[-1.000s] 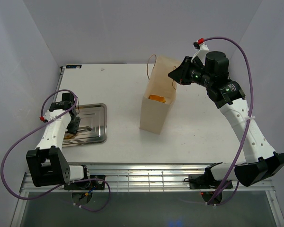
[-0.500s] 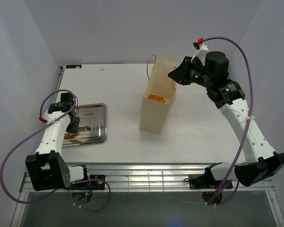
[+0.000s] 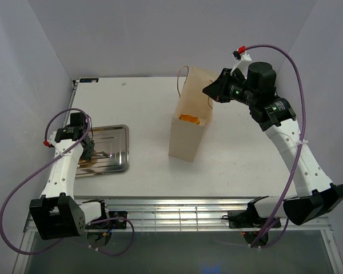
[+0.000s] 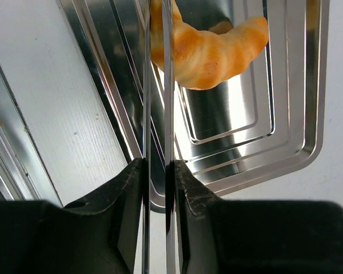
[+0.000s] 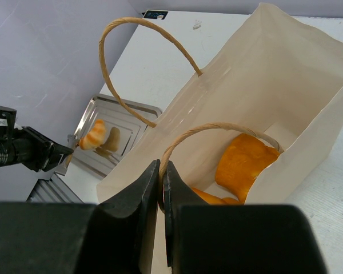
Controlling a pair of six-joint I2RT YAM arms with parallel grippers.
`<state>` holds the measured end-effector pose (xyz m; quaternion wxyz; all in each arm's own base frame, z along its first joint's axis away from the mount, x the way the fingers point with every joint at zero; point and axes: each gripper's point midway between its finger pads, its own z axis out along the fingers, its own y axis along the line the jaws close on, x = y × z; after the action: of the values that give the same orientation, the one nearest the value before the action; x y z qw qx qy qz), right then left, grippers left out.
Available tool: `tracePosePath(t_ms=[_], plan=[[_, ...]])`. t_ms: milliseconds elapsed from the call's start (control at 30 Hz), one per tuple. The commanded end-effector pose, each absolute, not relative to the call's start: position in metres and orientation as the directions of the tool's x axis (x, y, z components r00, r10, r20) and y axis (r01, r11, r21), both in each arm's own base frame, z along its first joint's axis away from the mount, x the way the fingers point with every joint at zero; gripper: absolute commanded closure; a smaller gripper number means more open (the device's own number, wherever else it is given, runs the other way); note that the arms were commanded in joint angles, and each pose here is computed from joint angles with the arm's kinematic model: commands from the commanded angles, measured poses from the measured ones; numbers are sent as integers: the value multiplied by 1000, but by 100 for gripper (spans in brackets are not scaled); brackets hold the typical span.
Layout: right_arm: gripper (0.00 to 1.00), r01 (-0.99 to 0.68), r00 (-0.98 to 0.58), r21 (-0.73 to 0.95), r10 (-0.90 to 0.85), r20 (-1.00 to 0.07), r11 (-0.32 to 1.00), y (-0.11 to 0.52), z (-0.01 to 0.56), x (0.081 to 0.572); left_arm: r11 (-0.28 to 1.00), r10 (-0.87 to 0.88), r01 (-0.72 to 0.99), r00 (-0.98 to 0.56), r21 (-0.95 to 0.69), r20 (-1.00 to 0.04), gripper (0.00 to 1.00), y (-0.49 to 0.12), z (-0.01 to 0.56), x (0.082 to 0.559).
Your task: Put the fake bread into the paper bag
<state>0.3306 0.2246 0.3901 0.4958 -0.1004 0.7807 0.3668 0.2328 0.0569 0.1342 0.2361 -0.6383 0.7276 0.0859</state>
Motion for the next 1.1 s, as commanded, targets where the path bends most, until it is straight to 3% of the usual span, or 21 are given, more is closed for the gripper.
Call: tracePosePath(t_ms=[0,533,1067], plan=[[88,-550,-440,462,228,-868,696,223,412,323,173,-860,-952,-22,-251,-510,100,68,161,239],[88,-542,-438,460,230,-869,703,222,412,323,221,-853,-922,-24,-319,-522,100,66,184,239],[88,-544,-434,460,233,-870,702,223,411,325,440,-825,-697,-64,-566,-562,100,42,270,260]])
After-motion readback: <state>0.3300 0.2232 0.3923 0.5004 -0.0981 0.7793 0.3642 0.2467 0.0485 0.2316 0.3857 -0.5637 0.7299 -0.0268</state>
